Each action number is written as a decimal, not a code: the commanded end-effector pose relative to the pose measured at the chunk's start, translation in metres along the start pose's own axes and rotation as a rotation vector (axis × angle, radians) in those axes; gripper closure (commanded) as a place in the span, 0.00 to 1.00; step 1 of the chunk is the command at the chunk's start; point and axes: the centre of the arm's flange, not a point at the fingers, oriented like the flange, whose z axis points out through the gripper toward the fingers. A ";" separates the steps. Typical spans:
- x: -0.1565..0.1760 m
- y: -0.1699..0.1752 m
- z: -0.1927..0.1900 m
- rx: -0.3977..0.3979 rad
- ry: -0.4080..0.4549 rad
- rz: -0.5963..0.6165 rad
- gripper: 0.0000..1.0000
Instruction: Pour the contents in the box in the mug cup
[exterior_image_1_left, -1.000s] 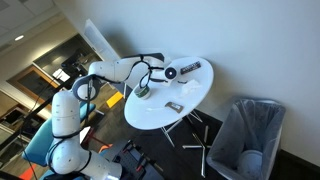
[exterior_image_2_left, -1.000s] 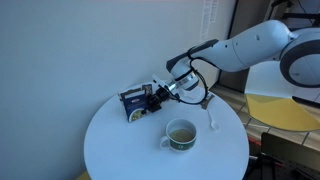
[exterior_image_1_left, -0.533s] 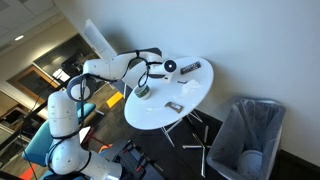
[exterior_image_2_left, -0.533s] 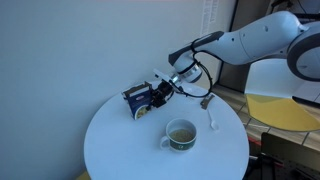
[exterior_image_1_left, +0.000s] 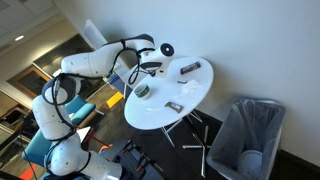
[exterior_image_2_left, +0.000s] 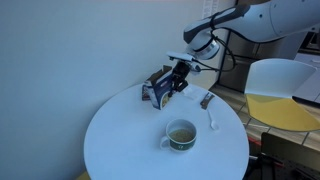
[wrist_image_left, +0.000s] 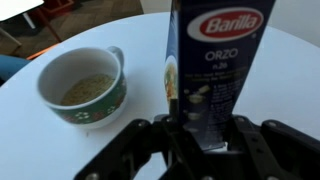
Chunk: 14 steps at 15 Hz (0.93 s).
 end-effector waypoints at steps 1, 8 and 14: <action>-0.026 0.046 -0.041 -0.146 0.063 -0.039 0.87; -0.037 0.092 -0.086 -0.351 0.326 -0.083 0.87; -0.030 0.079 -0.088 -0.353 0.336 -0.084 0.62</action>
